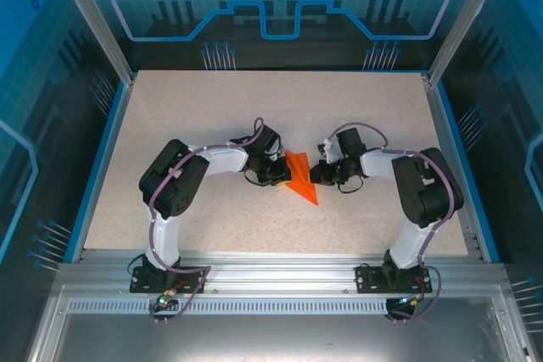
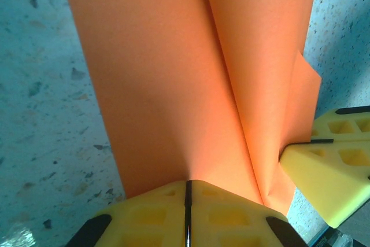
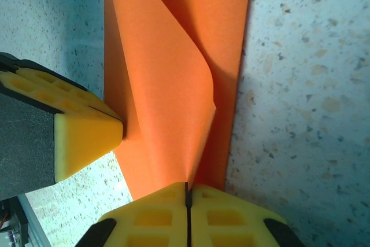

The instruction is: Fold a paper plane with a square sheet of paper (fold left side to right side)

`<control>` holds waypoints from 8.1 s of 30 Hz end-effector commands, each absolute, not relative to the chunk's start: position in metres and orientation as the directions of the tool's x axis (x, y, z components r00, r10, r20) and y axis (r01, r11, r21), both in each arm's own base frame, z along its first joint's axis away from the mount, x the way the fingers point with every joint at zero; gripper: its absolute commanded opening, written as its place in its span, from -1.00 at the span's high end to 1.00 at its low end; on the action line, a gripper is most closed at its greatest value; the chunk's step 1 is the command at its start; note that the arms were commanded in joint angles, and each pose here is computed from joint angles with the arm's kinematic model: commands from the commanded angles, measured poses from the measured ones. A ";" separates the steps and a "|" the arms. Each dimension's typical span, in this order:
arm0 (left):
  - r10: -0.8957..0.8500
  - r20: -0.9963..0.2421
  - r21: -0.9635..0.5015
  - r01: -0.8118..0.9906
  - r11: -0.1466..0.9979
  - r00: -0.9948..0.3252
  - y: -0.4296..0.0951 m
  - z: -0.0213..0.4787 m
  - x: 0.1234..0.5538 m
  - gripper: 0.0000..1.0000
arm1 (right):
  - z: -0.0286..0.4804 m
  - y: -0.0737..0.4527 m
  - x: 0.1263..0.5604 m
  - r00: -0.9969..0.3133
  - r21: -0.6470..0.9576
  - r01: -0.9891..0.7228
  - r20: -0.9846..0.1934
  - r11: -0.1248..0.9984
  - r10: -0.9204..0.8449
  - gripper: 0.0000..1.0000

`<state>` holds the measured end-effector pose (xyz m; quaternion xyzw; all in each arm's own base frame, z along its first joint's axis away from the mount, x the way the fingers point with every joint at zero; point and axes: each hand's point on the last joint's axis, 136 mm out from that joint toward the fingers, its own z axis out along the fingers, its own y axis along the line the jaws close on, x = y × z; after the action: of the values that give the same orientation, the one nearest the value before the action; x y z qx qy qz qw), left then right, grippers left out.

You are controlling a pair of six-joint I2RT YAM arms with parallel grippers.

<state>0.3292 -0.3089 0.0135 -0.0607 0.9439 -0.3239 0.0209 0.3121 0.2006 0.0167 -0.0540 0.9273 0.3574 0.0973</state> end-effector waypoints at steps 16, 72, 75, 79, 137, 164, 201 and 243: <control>-0.112 -0.056 -0.589 -0.058 0.806 -0.992 -0.306 0.032 0.337 0.60 | -0.016 0.186 0.302 -0.993 0.614 -0.095 -0.110 0.784 -0.035 0.86; -0.078 0.038 -0.542 -0.086 0.836 -0.996 -0.333 -0.022 0.345 0.66 | 0.033 0.183 0.305 -0.979 0.600 -0.148 -0.203 0.786 -0.030 0.40; -0.078 0.036 -0.544 -0.085 0.835 -0.996 -0.332 -0.022 0.345 0.66 | 0.045 0.181 0.300 -0.976 0.607 -0.156 -0.219 0.779 -0.024 0.33; -0.078 0.032 -0.545 -0.083 0.834 -0.996 -0.333 -0.021 0.346 0.66 | 0.056 0.197 0.290 -0.977 0.693 -0.170 -0.209 0.700 -0.030 0.33; -0.077 0.036 -0.508 -0.085 0.857 -0.996 -0.326 -0.030 0.347 0.70 | -0.011 0.167 0.157 -0.974 0.465 -0.041 0.178 0.884 -0.139 0.61; -0.078 0.020 -0.518 -0.077 0.852 -0.997 -0.326 -0.025 0.347 0.72 | 0.071 0.203 0.218 -0.982 0.577 -0.180 -0.150 0.796 -0.114 0.58; -0.186 -0.062 -0.533 -0.126 0.837 -0.981 -0.247 -0.005 0.440 0.66 | -0.031 0.165 0.187 -0.987 0.418 0.039 0.156 0.907 -0.029 0.74; 0.017 0.006 -0.712 0.007 0.702 -1.000 -0.381 0.032 0.299 0.68 | -0.033 0.168 0.195 -0.991 0.413 0.033 0.135 0.910 -0.025 0.80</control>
<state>0.3018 -0.3716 0.0331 0.0053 0.9276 -0.3735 0.0094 0.2400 0.1983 0.0061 -0.0293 0.9566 0.2892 0.0210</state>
